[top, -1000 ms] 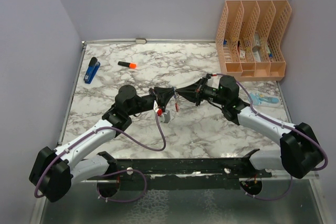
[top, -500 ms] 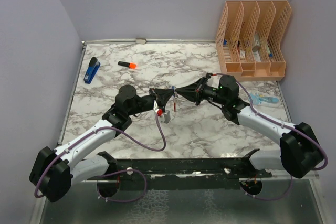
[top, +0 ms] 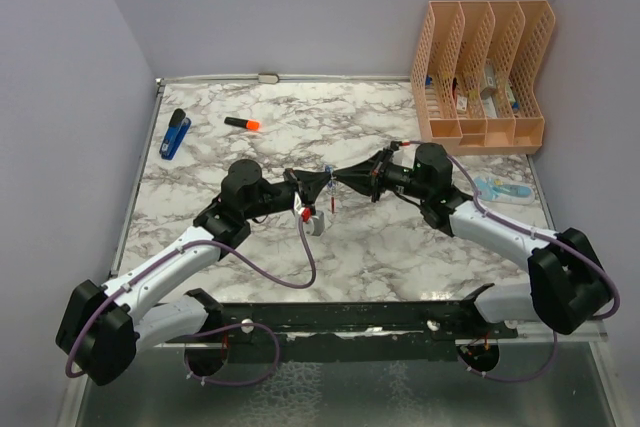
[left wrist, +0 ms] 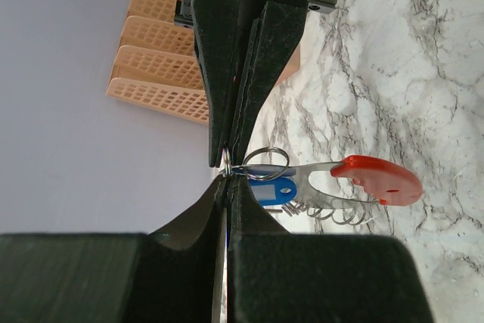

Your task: Put the keys on the keyring

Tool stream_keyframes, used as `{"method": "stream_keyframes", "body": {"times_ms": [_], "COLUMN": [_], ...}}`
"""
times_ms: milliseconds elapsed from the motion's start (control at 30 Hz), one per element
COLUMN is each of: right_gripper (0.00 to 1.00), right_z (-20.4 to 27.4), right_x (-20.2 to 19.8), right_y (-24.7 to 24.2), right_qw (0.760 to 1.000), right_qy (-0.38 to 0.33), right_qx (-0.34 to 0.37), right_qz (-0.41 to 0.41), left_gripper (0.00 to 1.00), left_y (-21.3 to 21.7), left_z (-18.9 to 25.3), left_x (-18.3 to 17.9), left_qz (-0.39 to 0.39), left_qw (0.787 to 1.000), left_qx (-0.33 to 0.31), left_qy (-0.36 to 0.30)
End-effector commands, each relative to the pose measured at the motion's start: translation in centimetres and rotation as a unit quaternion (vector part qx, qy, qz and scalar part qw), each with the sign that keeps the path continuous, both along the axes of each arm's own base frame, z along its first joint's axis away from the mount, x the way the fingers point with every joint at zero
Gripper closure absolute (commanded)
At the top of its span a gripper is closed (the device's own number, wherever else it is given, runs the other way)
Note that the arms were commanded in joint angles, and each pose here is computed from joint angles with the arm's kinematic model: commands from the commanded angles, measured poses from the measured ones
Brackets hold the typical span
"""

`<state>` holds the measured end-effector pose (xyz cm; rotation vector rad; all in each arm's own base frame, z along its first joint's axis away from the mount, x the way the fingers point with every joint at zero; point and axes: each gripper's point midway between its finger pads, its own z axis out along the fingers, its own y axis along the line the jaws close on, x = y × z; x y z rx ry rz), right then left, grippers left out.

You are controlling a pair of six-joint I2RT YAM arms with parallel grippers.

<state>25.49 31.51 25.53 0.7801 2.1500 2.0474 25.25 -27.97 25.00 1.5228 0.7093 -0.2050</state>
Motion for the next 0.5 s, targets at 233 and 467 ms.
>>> {"method": "stream_keyframes", "body": {"times_ms": [233, 467], "right_gripper": [0.84, 0.75], "right_z": [2.6, 2.35], "right_x": [0.0, -0.12], "right_y": [0.66, 0.52], "right_qw": [0.999, 0.999], "right_qy": [-0.039, -0.032], "right_qx": [0.026, 0.023], "right_qz": [0.024, 0.022], "left_gripper": [1.0, 1.0], "left_y": [-0.66, -0.62], "left_z": [2.12, 2.45], "left_x": [-0.66, -0.36], "left_qz": [-0.03, -0.026], "left_qw": [0.999, 0.999], "left_qx": [-0.008, -0.012], "left_qy": [-0.014, -0.017]}}
